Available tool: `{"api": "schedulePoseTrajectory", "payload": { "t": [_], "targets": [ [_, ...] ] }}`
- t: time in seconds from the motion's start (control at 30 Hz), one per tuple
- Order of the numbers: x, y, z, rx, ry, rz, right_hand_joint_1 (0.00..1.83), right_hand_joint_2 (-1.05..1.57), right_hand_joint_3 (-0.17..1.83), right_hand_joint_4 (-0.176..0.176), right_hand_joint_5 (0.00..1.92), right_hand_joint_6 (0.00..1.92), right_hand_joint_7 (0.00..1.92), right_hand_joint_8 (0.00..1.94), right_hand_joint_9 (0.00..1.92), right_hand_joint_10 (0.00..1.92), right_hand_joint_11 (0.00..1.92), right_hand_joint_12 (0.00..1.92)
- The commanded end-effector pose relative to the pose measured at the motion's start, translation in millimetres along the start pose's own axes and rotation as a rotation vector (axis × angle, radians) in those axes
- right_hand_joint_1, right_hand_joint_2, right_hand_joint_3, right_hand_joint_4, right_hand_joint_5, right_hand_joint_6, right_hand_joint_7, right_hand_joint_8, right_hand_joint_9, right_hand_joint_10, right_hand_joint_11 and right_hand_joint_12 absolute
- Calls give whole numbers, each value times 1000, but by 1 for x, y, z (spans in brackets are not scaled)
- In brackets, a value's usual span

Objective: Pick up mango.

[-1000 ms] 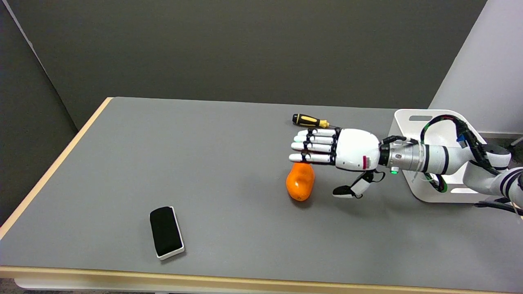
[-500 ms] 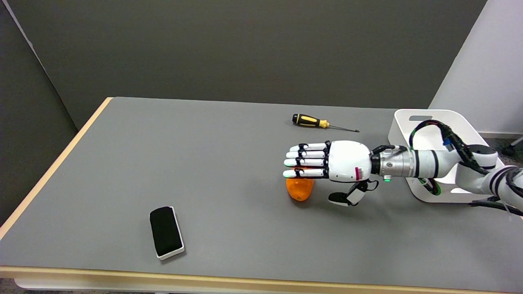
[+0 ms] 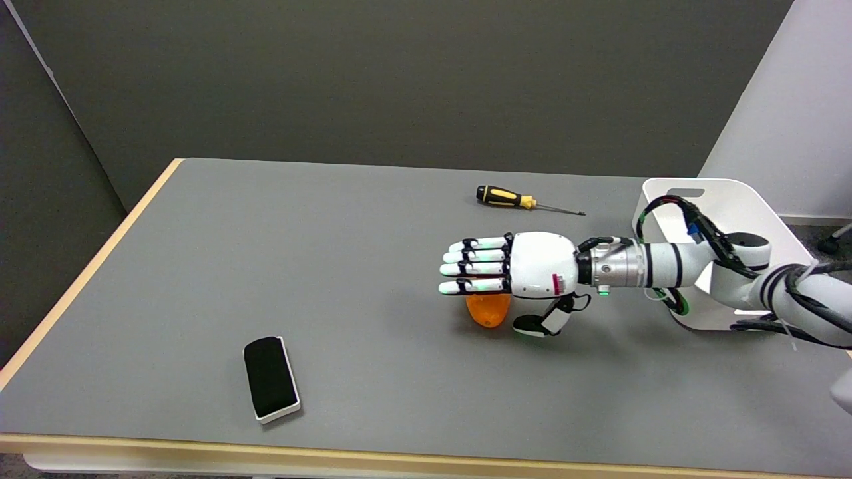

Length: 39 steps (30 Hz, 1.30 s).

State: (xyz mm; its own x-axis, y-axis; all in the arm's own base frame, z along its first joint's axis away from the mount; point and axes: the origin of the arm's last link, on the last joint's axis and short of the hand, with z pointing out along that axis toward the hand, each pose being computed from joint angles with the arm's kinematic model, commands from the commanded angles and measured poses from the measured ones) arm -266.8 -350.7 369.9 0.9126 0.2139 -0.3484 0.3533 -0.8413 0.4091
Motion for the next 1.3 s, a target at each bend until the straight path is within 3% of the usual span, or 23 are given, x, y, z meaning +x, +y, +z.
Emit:
{"api": "schedulePoseTrajectory", "payload": {
  "t": [0.03,0.37,0.5,0.6,0.67,0.73,0.83,0.93,1.07,1.1,1.17,1.3],
  "targets": [
    [-1,13,27,-13,6,11,810,621,911,28,-1,-1,-1,-1,-1,3,-1,384],
    [-15,12,20,-64,-27,31,932,673,973,25,-1,-1,-1,-1,-1,53,-1,444],
    [-22,8,21,-77,-47,50,859,696,923,25,-1,-1,-1,-1,-1,139,-1,478],
    [-24,8,22,-84,-51,53,900,745,950,36,6,232,8,200,24,409,-1,718],
    [-24,9,23,-91,-50,54,923,731,1020,39,64,298,84,211,75,509,2,827],
    [-24,8,23,-95,-45,55,970,775,959,39,123,366,165,277,160,539,24,958],
    [-24,7,23,-100,-39,59,963,801,999,43,157,573,255,390,239,638,118,1029],
    [-25,6,23,-111,-35,68,1034,846,897,42,170,828,337,477,305,688,179,1117],
    [-24,7,22,-129,-25,75,1056,885,865,49,212,1165,436,797,439,852,350,1252],
    [-23,9,21,-139,-19,78,1067,971,719,15,249,1329,484,946,467,892,393,1285],
    [-20,13,19,-168,1,78,1094,1306,157,-140,384,1896,663,1446,551,997,481,1372],
    [-1,34,3,-297,89,46,1119,1263,176,-128,427,1809,733,1400,623,1061,580,1428]
  ]
}}
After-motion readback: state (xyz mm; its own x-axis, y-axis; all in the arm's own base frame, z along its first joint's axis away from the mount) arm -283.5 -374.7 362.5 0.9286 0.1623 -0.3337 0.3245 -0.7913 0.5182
